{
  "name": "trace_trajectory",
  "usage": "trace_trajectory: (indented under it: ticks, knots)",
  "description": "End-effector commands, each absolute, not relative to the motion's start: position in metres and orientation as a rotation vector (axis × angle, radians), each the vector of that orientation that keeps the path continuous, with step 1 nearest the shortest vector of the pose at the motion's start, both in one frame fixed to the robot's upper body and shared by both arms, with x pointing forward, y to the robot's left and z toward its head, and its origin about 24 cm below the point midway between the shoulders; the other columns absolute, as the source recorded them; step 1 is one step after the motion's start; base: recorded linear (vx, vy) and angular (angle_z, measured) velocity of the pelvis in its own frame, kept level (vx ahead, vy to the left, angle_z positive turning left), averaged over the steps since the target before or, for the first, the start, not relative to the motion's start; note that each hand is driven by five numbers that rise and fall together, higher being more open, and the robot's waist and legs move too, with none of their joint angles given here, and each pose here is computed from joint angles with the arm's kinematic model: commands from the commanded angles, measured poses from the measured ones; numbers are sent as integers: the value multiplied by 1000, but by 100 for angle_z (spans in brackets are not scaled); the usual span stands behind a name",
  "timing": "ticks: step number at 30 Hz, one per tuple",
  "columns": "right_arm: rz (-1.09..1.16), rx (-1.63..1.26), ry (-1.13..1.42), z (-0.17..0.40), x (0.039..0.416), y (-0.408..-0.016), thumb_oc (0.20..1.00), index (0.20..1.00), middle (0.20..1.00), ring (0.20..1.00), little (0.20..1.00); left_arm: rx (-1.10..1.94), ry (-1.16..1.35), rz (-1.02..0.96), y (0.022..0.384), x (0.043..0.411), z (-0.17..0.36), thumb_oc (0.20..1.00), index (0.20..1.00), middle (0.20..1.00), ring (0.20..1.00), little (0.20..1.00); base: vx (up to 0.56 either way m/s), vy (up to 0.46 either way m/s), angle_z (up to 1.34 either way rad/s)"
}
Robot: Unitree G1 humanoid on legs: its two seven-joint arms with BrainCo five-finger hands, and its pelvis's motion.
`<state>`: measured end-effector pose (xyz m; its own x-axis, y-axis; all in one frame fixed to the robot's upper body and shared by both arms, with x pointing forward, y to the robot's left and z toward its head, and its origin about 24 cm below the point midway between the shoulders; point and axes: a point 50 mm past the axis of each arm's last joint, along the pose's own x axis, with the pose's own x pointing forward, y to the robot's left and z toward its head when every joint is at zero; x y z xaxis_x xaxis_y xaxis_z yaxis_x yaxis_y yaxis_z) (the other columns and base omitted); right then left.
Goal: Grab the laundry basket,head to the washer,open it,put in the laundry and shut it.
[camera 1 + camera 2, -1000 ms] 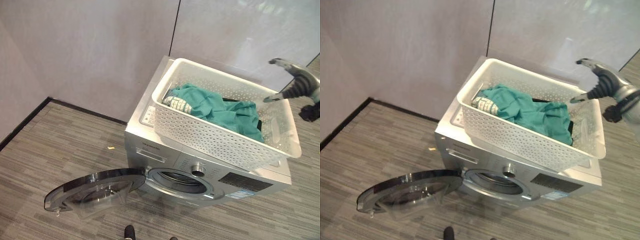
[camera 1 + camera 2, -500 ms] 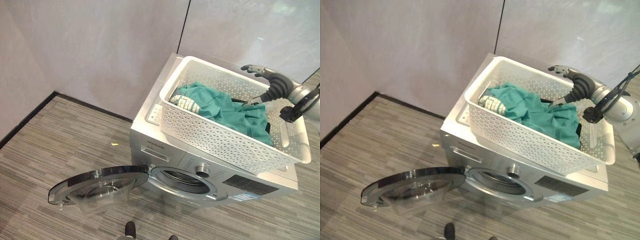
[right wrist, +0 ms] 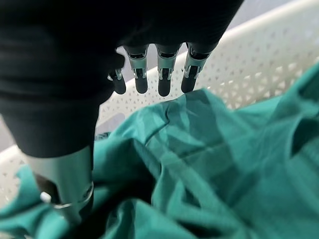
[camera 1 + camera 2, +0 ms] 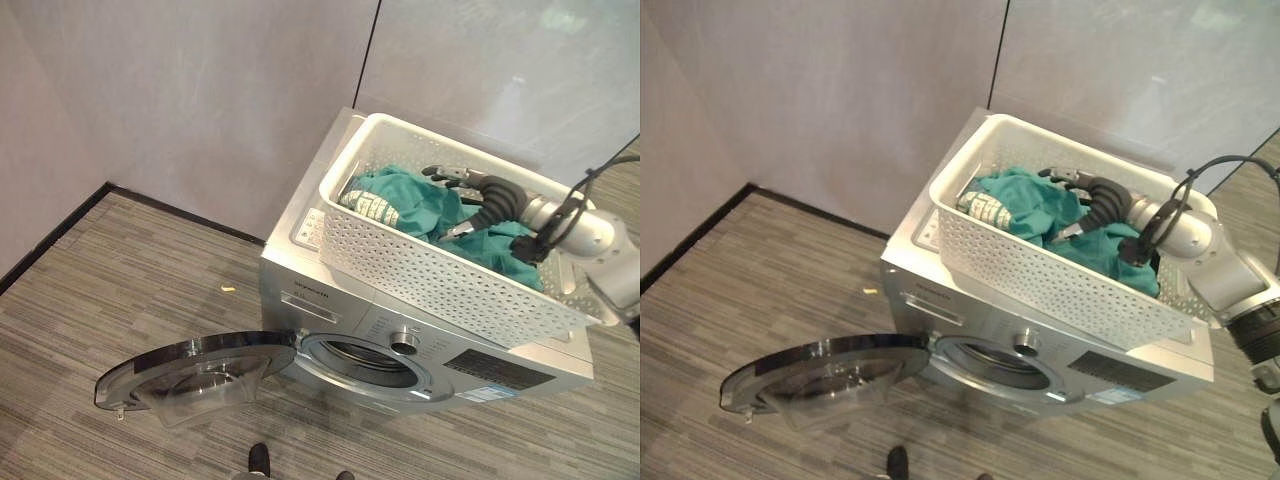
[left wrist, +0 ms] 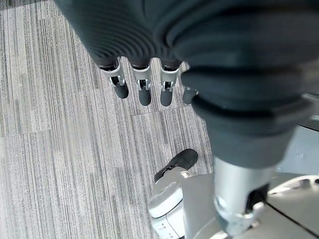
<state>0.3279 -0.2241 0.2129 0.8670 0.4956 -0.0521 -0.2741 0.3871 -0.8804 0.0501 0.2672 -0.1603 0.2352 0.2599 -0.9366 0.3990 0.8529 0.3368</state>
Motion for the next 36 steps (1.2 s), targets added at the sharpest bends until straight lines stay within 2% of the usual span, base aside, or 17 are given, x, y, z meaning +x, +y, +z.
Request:
trace_trajectory:
  ticks: [1,2,10,15,20,21,22,23,36]
  knots:
    - [417,-1122,-288,225,334,-224,1000,1000,1000,1000,1000,565,1358,-221,239,48,-168,1000,1000,1000,1000,1000,0,0,0]
    - [391,-1224,-297,227,337,-222,1000,1000,1000,1000,1000,573,1355,-226,240,49,-168,1000,1000,1000,1000,1000,0,0,0]
    - [288,-1438,-384,239,343,-211,1000,1000,1000,1000,1000,603,1348,-224,242,55,-167,1000,1000,1000,1000,1000,-4,0,0]
    - [184,-1447,-415,248,342,-219,1000,1000,1000,1000,1000,610,1338,-215,243,59,-166,1000,1000,1000,1000,1000,0,0,0]
    - [176,-1436,-375,236,344,-223,1000,1000,1000,1000,1000,612,1340,-218,241,58,-167,1000,1000,1000,1000,1000,0,0,0]
    - [176,-1436,-375,236,344,-222,896,896,896,896,896,612,1340,-218,242,58,-167,1000,1000,1000,1000,1000,0,0,0]
    - [173,-1429,-346,229,345,-226,507,507,507,507,507,609,1343,-226,240,57,-167,1000,1000,1000,1000,1000,0,0,0]
    - [181,-1432,-321,222,347,-227,200,200,200,200,200,608,1344,-234,239,57,-168,1000,1000,1000,1000,1000,0,0,0]
    - [149,-1406,-224,204,353,-237,200,200,200,200,200,610,1357,-256,236,53,-169,1000,1000,1000,1000,1000,0,0,0]
